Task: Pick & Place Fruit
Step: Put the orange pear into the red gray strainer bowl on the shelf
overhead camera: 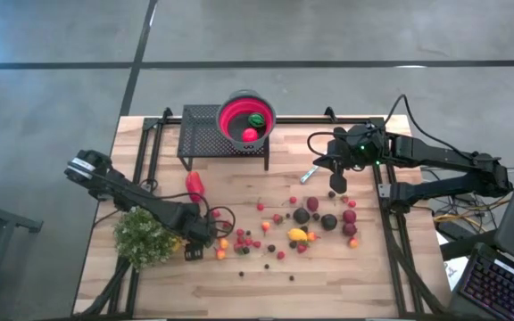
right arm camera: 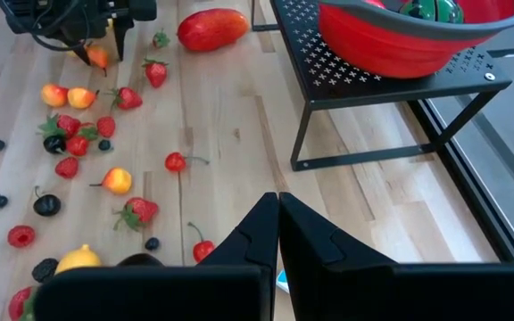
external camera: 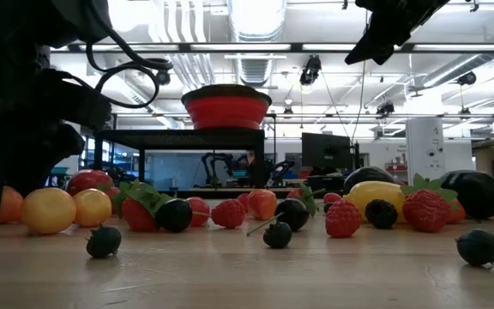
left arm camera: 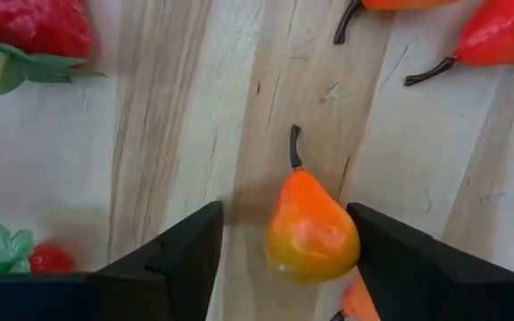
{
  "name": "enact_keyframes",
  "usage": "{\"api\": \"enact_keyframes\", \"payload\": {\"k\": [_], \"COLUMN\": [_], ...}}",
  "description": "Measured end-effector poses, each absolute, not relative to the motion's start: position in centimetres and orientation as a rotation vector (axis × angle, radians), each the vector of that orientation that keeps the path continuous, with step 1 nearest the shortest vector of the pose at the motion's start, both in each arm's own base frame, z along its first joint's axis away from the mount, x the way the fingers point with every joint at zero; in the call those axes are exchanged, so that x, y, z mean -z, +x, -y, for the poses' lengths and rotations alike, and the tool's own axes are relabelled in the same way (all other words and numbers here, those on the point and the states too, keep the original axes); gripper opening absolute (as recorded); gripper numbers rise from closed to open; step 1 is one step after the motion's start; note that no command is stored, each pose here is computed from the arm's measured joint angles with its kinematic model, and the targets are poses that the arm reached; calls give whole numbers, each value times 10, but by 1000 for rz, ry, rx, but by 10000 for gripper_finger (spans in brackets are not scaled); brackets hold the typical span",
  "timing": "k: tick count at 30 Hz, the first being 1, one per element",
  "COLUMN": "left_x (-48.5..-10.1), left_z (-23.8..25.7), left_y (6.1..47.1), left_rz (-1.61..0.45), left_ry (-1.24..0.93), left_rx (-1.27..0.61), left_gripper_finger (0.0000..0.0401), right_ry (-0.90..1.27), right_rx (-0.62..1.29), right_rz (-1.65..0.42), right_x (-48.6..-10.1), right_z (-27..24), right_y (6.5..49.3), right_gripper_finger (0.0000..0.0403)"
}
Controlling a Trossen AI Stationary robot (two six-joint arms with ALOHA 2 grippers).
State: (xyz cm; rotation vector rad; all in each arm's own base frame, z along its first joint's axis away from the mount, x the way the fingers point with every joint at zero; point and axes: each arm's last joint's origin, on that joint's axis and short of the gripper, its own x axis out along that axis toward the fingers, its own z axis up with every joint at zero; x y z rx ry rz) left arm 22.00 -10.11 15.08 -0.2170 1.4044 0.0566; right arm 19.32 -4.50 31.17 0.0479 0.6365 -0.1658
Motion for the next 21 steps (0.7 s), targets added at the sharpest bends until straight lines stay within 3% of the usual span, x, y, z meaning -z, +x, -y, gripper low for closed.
{"api": "enact_keyframes", "payload": {"k": [21], "left_x": [-154], "left_z": [104], "left_y": [223], "left_rz": [-1415], "left_ry": [-277], "left_rx": [-13], "left_gripper_finger": [159], "right_ry": [26], "right_rx": [161], "right_rz": [-615], "right_x": [-314], "right_z": [45], "right_y": [194], "right_gripper_finger": [8]}}
